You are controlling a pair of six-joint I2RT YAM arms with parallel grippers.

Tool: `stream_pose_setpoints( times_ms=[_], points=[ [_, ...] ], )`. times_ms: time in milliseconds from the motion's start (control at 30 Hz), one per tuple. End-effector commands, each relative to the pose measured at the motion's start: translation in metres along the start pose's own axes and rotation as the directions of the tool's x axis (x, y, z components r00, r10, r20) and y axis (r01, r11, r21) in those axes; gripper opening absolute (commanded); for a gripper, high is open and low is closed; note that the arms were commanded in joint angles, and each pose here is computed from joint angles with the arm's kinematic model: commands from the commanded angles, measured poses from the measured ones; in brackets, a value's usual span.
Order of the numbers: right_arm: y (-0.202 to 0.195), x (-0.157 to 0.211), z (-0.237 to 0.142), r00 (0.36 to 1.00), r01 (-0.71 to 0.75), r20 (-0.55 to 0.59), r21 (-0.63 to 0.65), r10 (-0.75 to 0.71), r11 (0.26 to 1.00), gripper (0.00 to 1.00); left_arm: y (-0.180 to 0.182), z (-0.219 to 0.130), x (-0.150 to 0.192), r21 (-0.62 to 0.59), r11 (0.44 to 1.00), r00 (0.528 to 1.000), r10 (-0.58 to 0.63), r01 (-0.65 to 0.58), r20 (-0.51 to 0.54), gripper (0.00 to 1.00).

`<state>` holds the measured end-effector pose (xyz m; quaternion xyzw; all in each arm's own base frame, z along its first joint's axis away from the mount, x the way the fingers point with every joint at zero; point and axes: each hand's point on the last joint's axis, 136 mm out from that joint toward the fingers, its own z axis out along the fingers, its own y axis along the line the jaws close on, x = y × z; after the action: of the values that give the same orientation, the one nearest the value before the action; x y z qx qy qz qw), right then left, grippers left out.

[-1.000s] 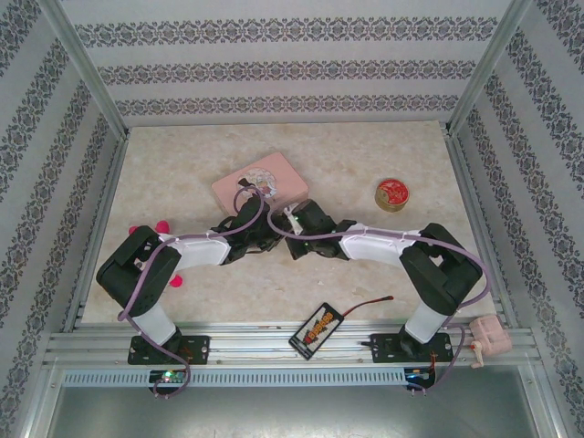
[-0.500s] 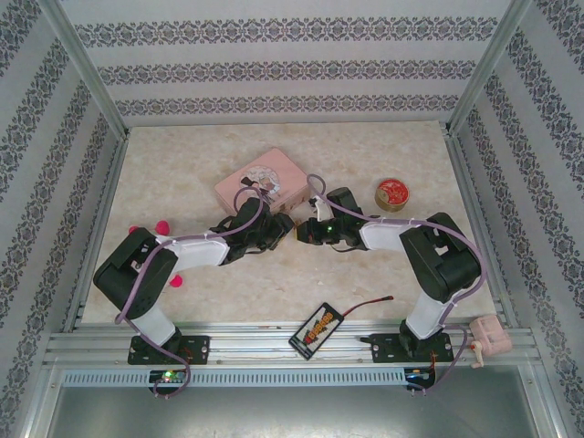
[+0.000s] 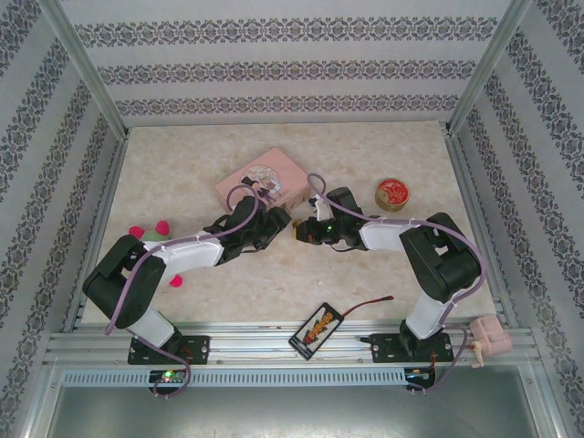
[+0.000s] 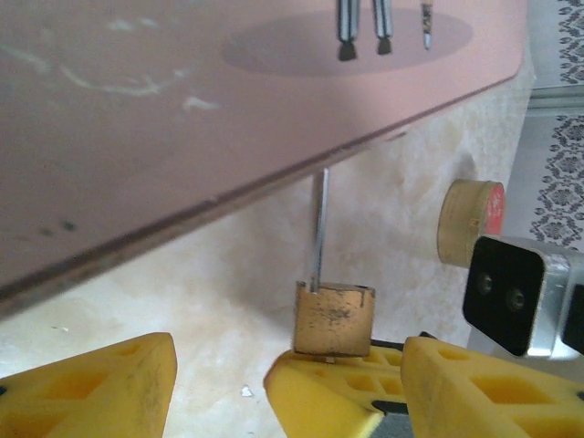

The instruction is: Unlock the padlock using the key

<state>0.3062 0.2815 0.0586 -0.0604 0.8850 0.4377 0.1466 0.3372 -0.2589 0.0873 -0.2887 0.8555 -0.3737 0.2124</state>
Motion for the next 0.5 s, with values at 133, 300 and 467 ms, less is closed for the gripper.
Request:
stream_pose_setpoints(
  times_ms=[133,300,467],
  points=[
    [-0.024,0.002,-0.005,1.0,0.009,-0.01,0.169,-0.008,0.986,0.08,0.014,-0.01,-0.014,-0.064,0.997,0.998,0.04,-0.036,0.057,0.65],
    [-0.033,0.006,0.0,0.997,0.072,-0.052,0.296,-0.059,0.952,0.18,0.004,-0.02,-0.021,-0.064,0.994,0.992,0.089,-0.084,0.086,0.67],
    [-0.044,0.01,0.002,0.993,0.105,-0.088,0.364,-0.078,0.925,0.25,-0.001,-0.04,-0.032,-0.095,0.986,0.979,0.146,-0.134,0.14,0.75]
  ],
)
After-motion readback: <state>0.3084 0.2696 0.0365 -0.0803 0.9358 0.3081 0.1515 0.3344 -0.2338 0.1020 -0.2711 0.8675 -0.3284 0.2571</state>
